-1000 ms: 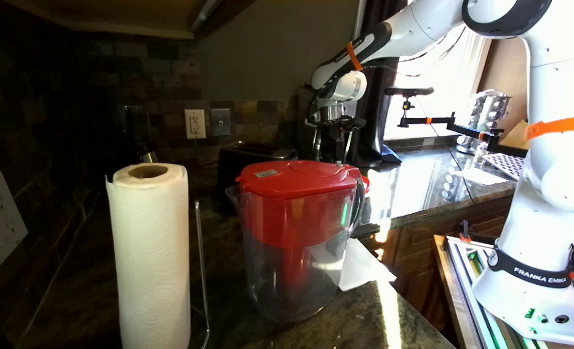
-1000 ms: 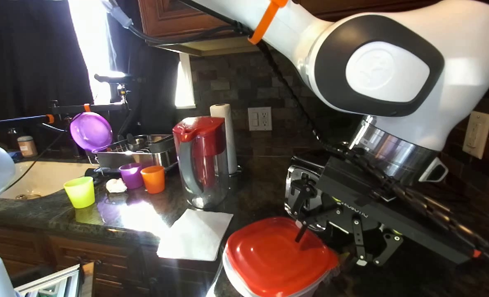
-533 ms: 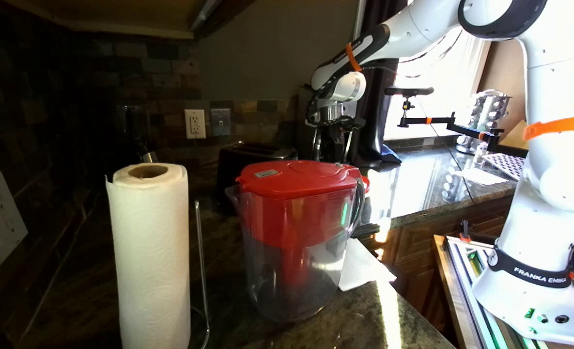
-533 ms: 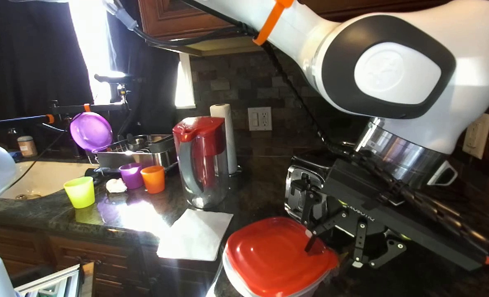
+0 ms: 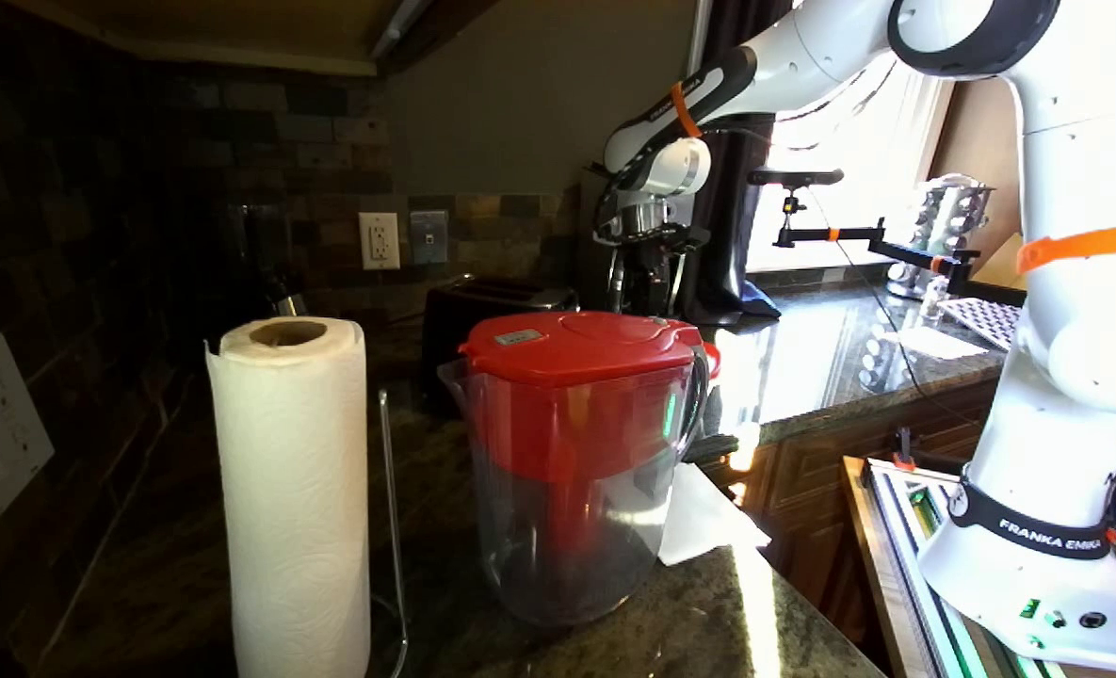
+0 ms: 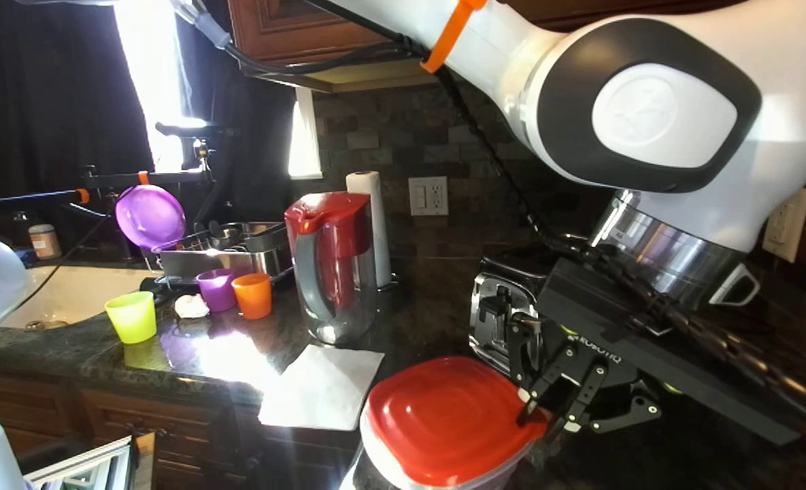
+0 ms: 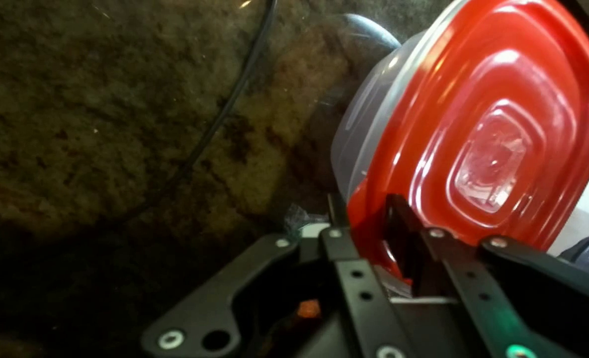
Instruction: Remove the red lid from the clear bowl and place it on the table
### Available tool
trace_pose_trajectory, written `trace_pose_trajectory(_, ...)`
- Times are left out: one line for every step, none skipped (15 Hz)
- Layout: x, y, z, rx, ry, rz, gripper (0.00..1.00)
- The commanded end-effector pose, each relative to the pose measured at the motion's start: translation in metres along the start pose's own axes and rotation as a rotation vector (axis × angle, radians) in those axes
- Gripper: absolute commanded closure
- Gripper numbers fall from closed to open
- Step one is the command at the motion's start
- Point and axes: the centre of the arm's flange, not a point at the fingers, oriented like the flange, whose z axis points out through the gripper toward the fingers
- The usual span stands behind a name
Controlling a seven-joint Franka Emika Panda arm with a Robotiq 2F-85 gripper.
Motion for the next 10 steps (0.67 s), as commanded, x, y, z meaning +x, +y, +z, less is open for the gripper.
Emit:
trace_pose_trajectory(0.0011, 0.0043, -0.0033, 0.027, 0.009, 0.016, 0.85)
trace_pose_trajectory(0.0011, 0.0043, -0.0039, 0.026, 0.009, 0.017, 0.87)
trace_pose_trajectory(0.0011, 0.0044, -0.0046, 0.025, 0.01, 0.017, 0.89)
trace_pose_trajectory(0.0009, 0.0045, -0.0052, 0.023, 0.01, 0.018, 0.92)
trace_pose_trajectory(0.0008, 0.0047, -0.0056, 0.023, 0.011, 0.018, 0.94)
trace_pose_trajectory(0.0005, 0.0046, -0.0059, 0.024, 0.012, 0.017, 0.94)
trace_pose_trajectory(0.0001, 0.0045, -0.006, 0.026, 0.012, 0.016, 0.94)
trace_pose_trajectory(-0.0005, 0.0041, -0.0063, 0.032, 0.013, 0.011, 0.94)
trace_pose_trajectory(-0.0011, 0.0037, -0.0065, 0.039, 0.013, 0.005, 0.94)
trace_pose_trajectory(-0.0017, 0.0027, -0.0069, 0.053, 0.013, -0.002, 0.94)
